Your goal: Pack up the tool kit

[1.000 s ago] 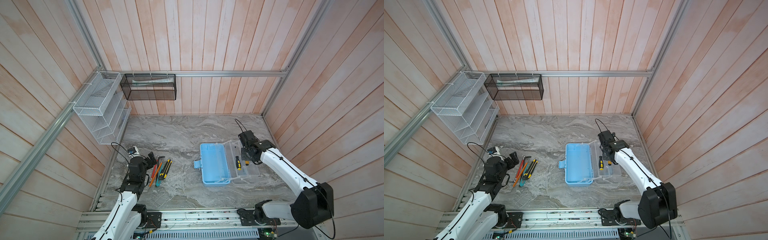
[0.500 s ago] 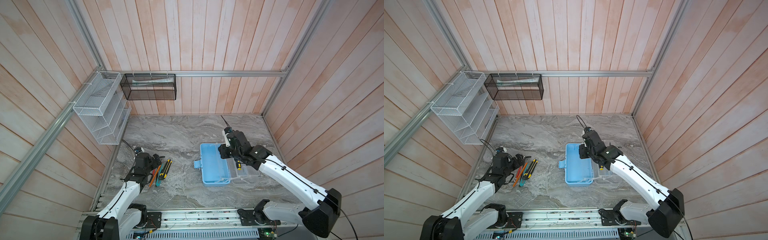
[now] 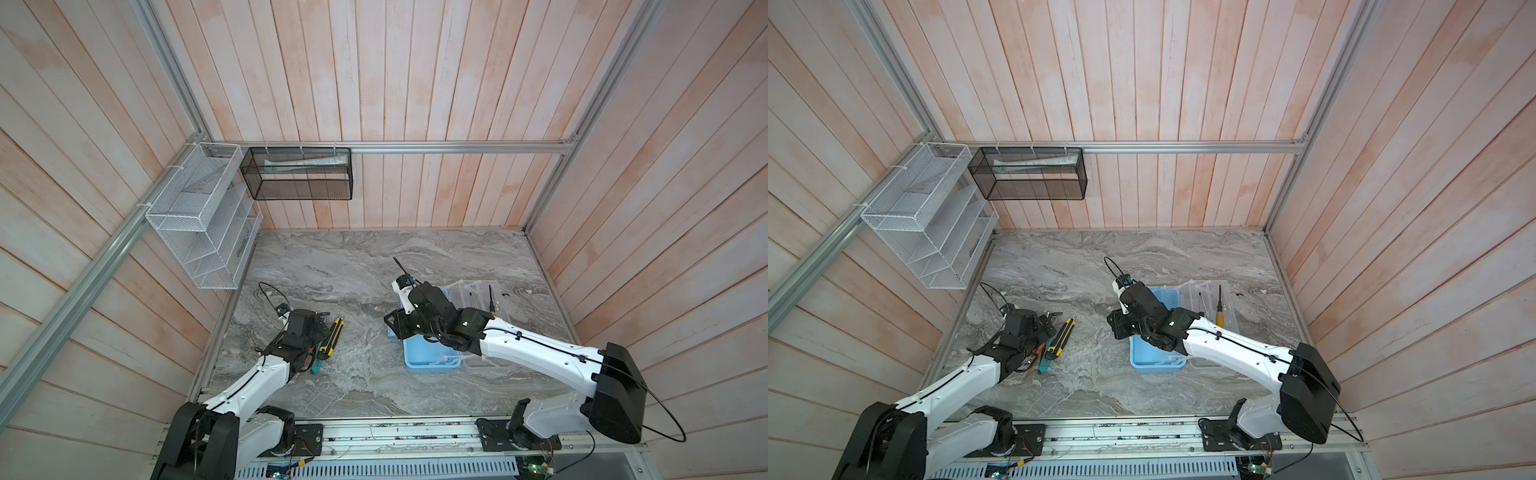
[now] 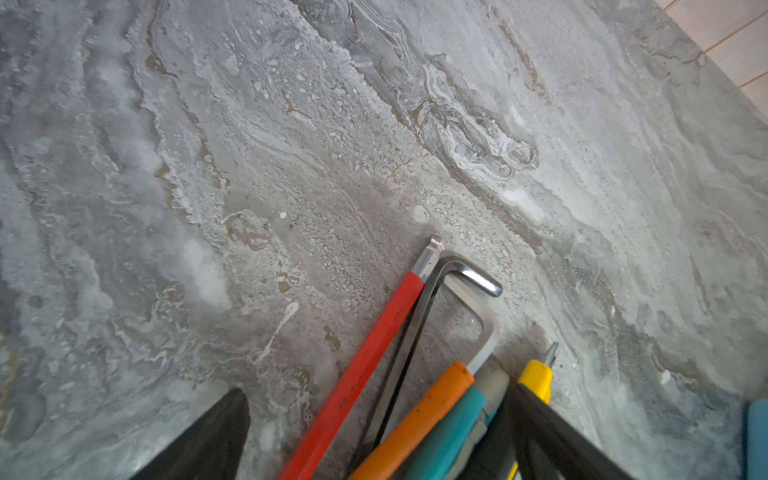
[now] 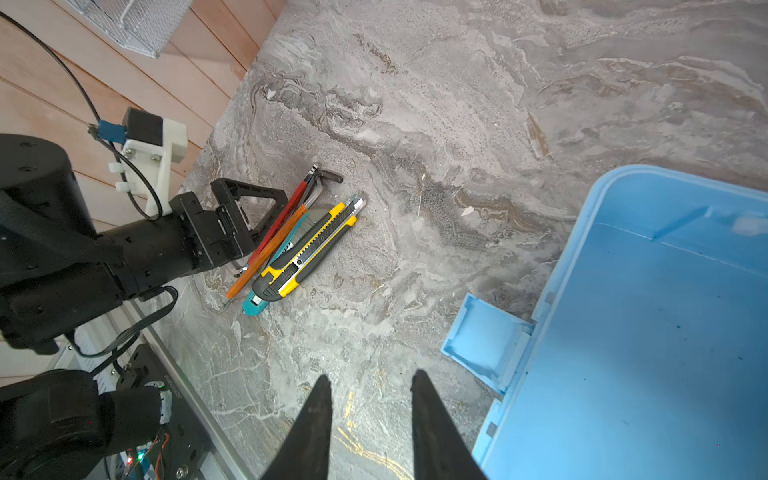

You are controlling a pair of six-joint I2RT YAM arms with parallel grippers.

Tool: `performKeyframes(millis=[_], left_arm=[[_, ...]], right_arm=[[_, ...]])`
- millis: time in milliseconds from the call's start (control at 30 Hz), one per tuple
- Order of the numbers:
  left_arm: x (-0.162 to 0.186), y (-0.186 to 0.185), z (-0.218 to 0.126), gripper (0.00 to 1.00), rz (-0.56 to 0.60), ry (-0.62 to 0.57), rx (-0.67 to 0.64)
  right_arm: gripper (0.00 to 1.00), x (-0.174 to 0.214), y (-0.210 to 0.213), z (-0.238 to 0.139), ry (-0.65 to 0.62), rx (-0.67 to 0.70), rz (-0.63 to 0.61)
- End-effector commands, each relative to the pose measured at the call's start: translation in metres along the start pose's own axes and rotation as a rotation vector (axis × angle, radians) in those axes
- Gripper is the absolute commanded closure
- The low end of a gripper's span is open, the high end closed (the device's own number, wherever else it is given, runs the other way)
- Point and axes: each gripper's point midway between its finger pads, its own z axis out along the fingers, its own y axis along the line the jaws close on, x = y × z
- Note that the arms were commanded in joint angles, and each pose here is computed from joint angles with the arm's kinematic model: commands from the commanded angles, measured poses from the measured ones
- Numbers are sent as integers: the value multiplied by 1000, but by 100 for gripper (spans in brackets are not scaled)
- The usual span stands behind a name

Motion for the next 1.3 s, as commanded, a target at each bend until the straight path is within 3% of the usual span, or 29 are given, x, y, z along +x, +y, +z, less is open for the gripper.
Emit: performKeyframes(millis=[0,233,500,733,933,1133,1267], left_arm=[[3,-3,4,2,-36,12,4],[27,-14,8,1,-64,99,76],[33,-31,-5,1,-89,143,181],[42,-58,-33,2,-158,115,353],[36,-49,-40,1,-110,85,282],[-14,-17,-63,0,-50,-97,113],[-38,10,-65,0,-81,-139,66]], right_arm=[[68,-9,6,-7,-61,-37,32],[65,-10,-9,-17,-68,38,20],[64,-9,-9,-16,-59,21,17],[61,14,-21,11,78,68,53],[60,33,-15,49,169,79,119],[54,52,14,96,256,89,93],[53,63,30,128,289,83,70]])
